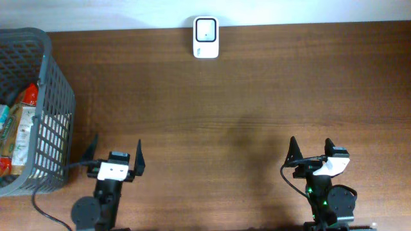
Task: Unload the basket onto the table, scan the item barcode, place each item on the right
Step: 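Reach the left gripper into the grey basket and grasp the white tube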
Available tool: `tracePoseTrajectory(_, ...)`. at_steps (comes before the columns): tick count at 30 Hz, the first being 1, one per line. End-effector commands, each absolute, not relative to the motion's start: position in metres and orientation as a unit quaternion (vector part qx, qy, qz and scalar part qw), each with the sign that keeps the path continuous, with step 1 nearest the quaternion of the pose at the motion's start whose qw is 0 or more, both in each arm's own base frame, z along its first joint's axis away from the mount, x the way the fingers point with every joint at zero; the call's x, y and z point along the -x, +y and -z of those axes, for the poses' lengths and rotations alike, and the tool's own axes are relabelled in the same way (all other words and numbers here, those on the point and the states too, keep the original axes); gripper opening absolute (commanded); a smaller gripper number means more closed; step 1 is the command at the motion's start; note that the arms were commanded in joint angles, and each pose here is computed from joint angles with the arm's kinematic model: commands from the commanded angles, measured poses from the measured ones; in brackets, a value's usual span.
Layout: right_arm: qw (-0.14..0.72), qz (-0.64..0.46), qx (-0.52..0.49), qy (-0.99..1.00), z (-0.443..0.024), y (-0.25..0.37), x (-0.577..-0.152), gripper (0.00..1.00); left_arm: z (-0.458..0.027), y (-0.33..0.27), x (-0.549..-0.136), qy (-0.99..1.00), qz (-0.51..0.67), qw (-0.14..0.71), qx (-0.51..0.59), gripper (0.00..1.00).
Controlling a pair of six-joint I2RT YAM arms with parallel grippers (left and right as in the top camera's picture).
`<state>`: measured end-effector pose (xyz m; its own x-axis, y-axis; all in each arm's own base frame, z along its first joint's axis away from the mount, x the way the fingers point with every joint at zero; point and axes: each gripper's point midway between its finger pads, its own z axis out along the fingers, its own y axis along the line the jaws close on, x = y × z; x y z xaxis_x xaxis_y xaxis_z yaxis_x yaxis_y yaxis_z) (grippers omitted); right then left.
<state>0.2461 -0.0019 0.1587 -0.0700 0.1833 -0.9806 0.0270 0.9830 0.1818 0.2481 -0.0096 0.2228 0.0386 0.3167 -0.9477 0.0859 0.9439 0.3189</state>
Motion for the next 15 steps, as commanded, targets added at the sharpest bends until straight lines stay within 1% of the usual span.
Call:
tracePoseTrajectory(1,0.676,-0.058,-0.077,0.731,-0.155,-0.003,-0.246,0.99,-0.261,-0.024,-0.259,0.692,-0.050,0.698,-0.177,0.99)
tracePoseTrajectory(5,0.676,-0.058,-0.077,0.731,-0.155,-0.003,-0.246,0.99,-0.297,-0.030,-0.300,0.748,-0.005,0.635,-0.194,0.99)
tracePoseTrajectory(7,0.676,-0.058,-0.076,0.731,-0.155,-0.003,-0.246,0.99,-0.307,-0.039,-0.311,0.764,0.028,0.609,-0.209,0.99)
tracePoseTrajectory(11,0.676,-0.058,-0.077,0.731,-0.155,-0.003,-0.246,0.99,-0.306,-0.057,-0.314,0.758,0.077,0.602,-0.241,0.99)
tracePoseTrajectory(15,0.676,-0.058,-0.077,0.731,-0.155,-0.003,-0.246,0.99,-0.325,-0.050,-0.320,0.733,0.059,0.634,-0.239,0.99)
